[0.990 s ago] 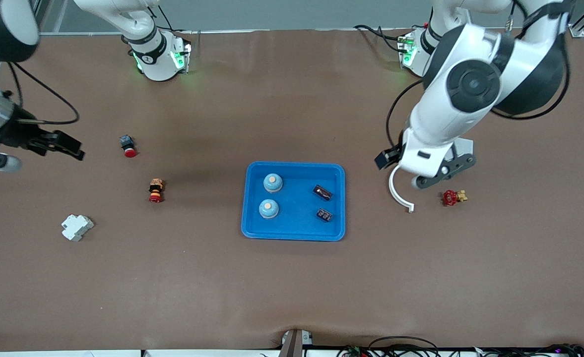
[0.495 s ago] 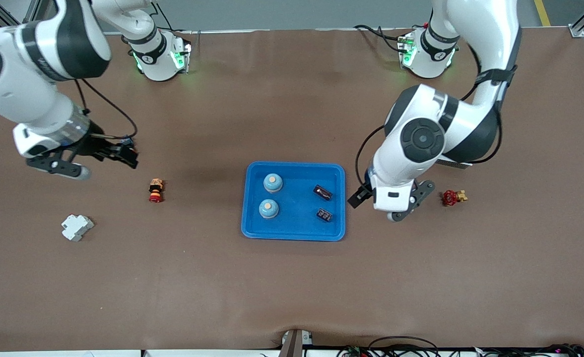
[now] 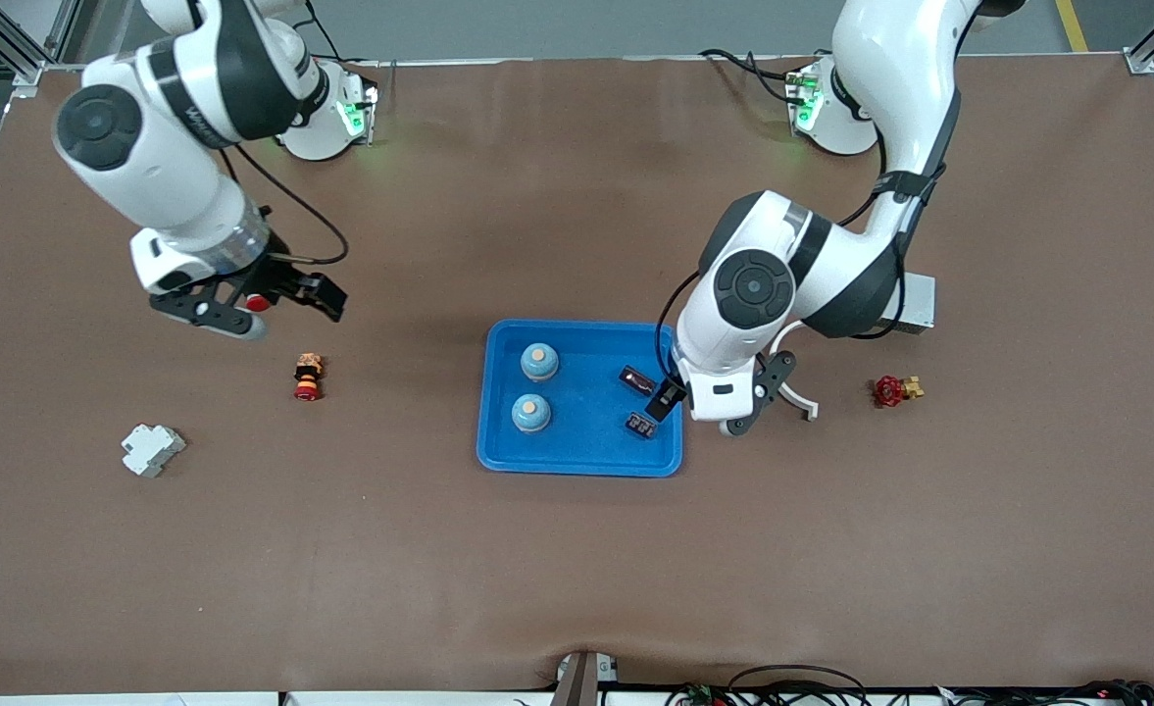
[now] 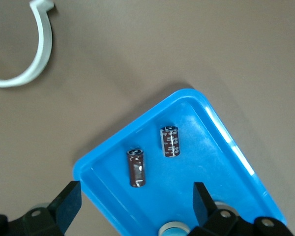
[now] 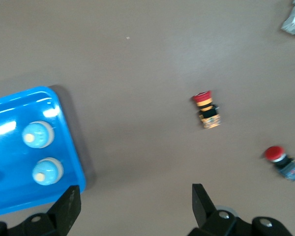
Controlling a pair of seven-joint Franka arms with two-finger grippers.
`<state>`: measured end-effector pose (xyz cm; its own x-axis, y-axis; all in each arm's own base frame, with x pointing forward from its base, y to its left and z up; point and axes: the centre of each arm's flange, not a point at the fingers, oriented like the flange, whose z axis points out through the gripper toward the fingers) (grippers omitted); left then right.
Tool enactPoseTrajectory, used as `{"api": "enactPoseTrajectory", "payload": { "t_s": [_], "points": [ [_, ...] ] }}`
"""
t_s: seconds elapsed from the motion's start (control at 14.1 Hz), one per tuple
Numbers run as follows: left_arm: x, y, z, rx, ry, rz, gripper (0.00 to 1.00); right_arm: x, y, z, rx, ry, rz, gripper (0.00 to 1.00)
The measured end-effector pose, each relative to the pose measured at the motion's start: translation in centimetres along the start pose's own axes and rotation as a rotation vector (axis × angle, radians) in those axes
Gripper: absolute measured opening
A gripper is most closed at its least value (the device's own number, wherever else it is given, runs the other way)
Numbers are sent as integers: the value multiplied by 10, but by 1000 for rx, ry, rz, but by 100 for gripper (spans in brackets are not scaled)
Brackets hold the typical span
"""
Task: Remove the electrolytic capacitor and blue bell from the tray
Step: 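Lower the left gripper onto the capacitor while the right gripper lowers onto the bell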
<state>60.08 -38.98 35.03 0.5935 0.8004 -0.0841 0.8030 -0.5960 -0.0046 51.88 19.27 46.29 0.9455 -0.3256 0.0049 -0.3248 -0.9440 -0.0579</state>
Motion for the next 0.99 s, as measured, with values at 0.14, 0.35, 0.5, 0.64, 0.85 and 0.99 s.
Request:
{"api": "enactPoseTrajectory", "payload": {
  "t_s": [0.14,0.35,0.5,0.64,0.85,0.99],
  "points": [
    [-3,6,24,-13,0,-33,100,-20,-34,15,16,18,38,100],
    [-11,14,56,-32,-1,-81,100,-46,-78,46,29,29,80,100],
    [-19,16,75,-37,-3,-117,100,-56,-100,67,35,35,114,100],
    [-22,18,94,-35,-3,-126,100,-63,-118,91,34,37,148,100],
    [-23,17,115,-18,-4,-133,100,-69,-146,124,14,29,181,100],
    [-33,16,126,-3,-4,-146,100,-70,-166,144,1,26,189,100]
  ]
}}
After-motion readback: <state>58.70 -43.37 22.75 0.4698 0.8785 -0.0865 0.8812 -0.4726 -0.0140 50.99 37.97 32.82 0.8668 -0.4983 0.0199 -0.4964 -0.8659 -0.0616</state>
